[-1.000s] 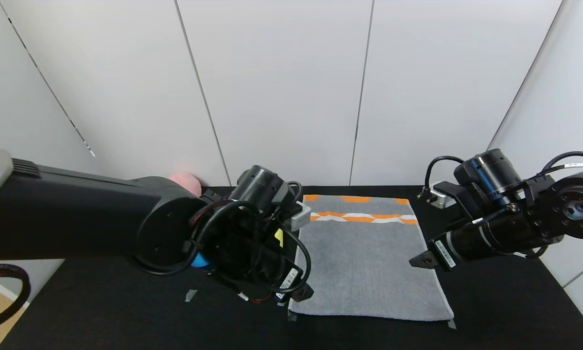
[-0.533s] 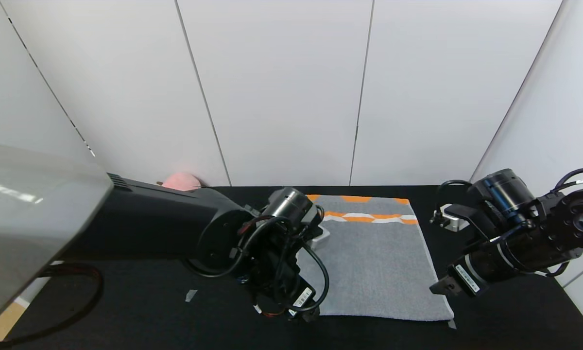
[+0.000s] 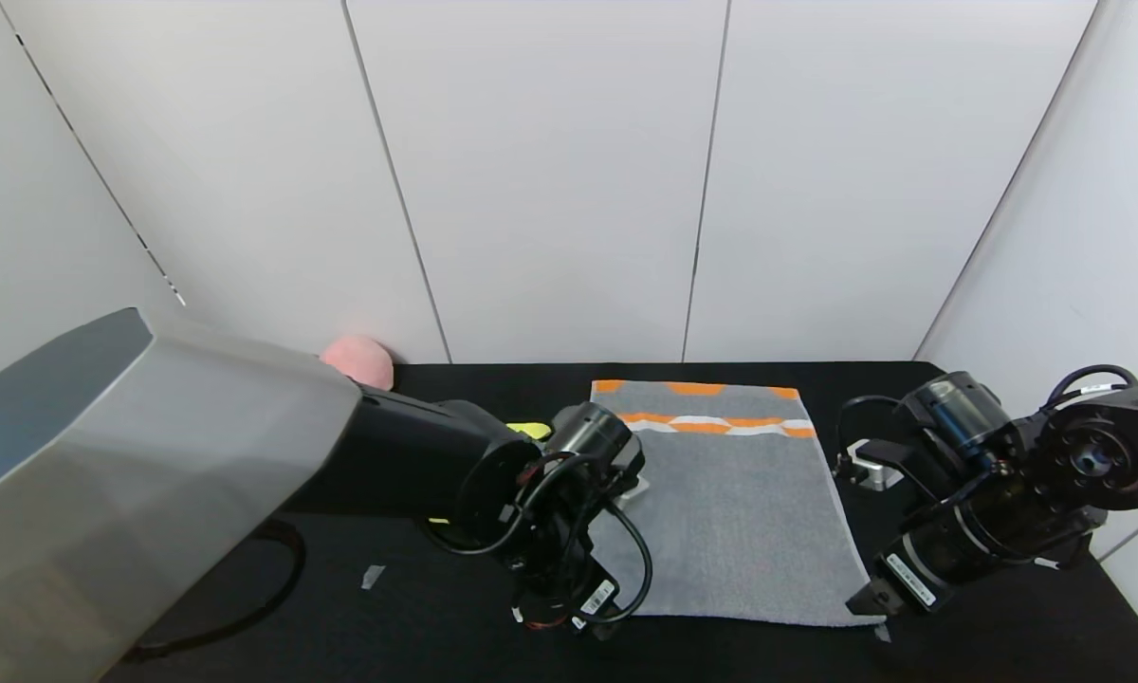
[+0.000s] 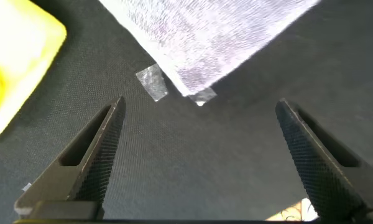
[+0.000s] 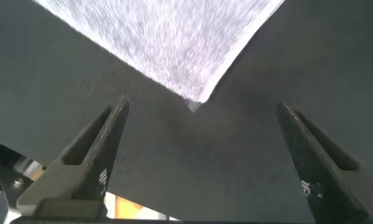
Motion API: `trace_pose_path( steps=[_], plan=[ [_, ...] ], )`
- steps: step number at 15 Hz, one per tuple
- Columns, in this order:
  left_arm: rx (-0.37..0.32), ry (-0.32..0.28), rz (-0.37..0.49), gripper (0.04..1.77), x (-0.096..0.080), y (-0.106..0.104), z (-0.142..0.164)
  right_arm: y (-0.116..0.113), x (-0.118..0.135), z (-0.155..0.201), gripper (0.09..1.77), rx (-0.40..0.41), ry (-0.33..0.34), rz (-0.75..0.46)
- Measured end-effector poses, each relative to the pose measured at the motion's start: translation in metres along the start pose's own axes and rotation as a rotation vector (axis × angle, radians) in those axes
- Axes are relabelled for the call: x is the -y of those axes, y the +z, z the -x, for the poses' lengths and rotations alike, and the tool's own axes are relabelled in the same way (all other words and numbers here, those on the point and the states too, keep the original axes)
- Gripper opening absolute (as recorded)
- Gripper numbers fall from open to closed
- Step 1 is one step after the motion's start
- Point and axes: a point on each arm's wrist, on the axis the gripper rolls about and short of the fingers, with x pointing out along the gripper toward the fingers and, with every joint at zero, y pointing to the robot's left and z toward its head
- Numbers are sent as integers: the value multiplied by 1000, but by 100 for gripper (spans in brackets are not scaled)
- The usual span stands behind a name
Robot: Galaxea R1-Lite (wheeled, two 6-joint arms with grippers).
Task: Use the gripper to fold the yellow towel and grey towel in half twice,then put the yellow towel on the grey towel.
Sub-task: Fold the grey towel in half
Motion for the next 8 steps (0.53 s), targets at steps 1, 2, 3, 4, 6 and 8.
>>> trace_pose_path(
  steps=[1,2,3,4,6,8],
  plan=[
    [-8,3,-1,172,0,0,-4,-1,0,-3,170,-13,3,0],
    [-17,4,-2,172,1,-1,-8,-2,-1,-7,170,-24,6,2],
    [-27,5,-3,172,2,-1,-11,-2,-2,-10,171,-35,10,4],
    [-32,8,-6,172,2,-1,-14,-2,-2,-13,171,-44,12,5],
    [-42,24,-12,172,6,-1,-20,-3,-3,-18,171,-61,15,5],
    [-49,31,-17,172,10,0,-25,-2,-4,-22,171,-68,17,6]
  ],
)
